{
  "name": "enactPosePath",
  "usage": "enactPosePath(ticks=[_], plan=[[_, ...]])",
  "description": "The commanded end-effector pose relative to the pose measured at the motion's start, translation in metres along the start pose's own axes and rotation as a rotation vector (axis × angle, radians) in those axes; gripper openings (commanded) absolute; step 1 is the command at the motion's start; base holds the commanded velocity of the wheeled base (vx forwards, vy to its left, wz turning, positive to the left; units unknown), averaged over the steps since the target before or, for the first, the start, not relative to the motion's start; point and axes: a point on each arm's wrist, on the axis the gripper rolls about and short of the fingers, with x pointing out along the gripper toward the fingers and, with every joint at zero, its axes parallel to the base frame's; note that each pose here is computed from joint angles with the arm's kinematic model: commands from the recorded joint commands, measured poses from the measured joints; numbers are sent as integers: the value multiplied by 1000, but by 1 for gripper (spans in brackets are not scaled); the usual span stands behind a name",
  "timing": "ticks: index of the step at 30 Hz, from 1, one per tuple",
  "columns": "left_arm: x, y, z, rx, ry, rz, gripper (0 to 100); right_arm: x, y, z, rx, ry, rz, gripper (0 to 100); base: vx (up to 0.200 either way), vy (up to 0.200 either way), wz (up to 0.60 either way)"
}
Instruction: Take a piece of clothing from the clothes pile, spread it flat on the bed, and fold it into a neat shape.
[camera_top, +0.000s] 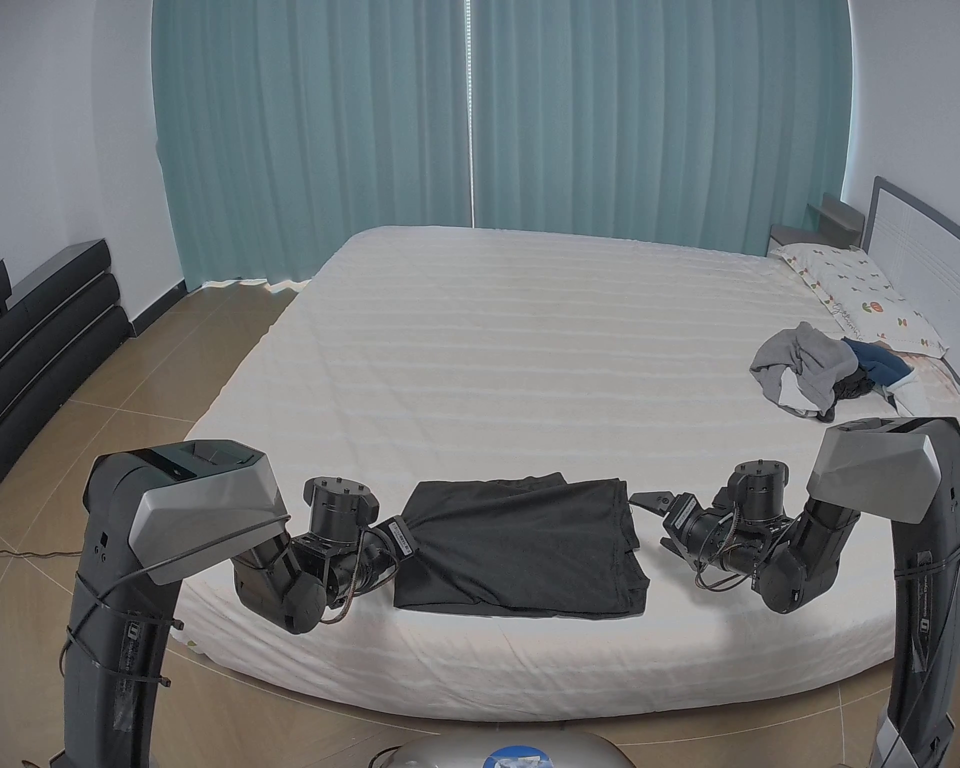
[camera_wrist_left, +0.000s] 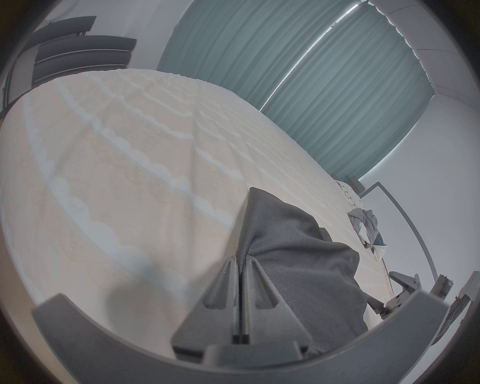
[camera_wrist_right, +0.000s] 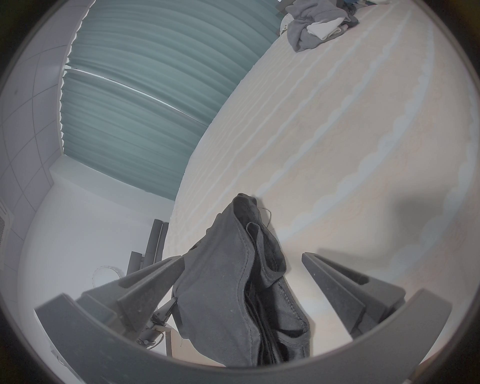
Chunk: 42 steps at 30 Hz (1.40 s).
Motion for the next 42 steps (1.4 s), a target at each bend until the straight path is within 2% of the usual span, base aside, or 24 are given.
enactPosePath(ticks=[1, 30, 31, 42], plan=[[-1, 0, 0, -2, -1, 0, 0, 1, -2, -1, 3, 5, -4, 100, 0, 0, 0], [-6, -1, -10, -11, 19, 21, 0, 1, -1, -5, 2, 14, -6, 100, 0, 0, 0], [-6, -1, -9, -14, 18, 20, 100, 1, -1, -5, 2, 14, -6, 100, 0, 0, 0], [-14, -4, -6, -62, 13, 18, 100, 1, -1, -8, -6, 11, 9, 100, 0, 0, 0]])
